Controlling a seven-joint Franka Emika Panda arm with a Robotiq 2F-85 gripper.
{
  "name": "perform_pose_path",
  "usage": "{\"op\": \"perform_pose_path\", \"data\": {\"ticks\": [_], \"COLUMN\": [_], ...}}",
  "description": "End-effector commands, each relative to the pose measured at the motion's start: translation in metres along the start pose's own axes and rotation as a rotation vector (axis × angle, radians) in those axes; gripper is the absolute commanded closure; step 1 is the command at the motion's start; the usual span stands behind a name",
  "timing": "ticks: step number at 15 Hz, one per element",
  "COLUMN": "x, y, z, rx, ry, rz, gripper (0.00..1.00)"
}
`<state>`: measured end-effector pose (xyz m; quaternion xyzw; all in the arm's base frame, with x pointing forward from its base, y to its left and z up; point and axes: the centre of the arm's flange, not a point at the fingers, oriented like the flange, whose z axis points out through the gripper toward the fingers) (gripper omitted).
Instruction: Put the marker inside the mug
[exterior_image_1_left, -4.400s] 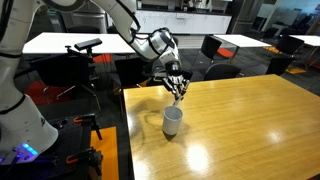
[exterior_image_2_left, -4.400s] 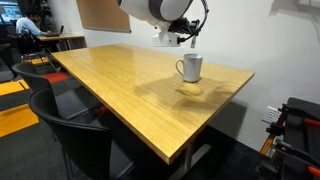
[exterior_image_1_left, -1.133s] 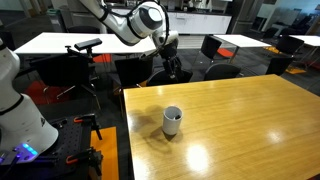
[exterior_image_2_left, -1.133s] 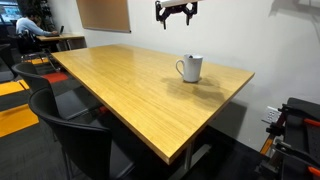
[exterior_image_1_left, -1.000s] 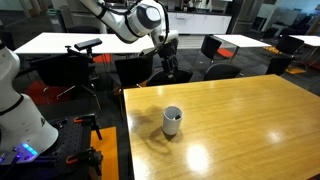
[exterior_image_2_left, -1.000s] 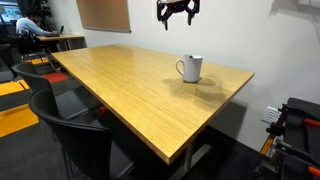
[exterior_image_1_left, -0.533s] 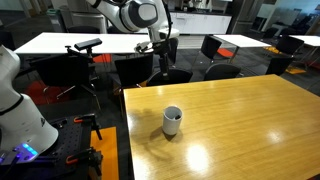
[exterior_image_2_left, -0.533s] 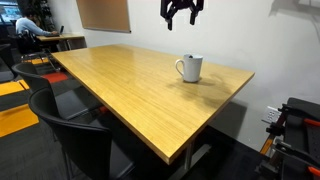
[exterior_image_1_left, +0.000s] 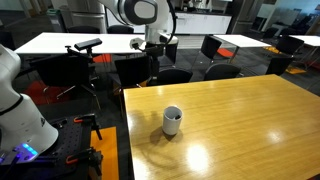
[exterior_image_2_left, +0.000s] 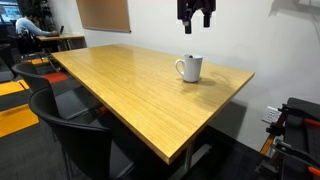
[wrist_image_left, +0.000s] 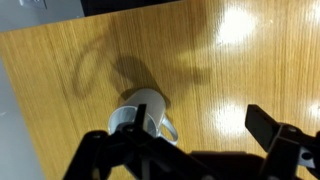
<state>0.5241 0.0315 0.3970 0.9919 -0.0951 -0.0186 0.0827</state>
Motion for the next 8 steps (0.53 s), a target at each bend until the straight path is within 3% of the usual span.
{"op": "perform_pose_path", "data": {"ticks": [1, 8], "x": [-0.006, -0.005], "y": [0.014, 0.009], "z": [-0.007, 0.004], "rx": [-0.011, -0.021], "ry": [-0.067, -0.062], "rz": [-0.038, -0.029], "gripper": [0.00, 0.00]}}
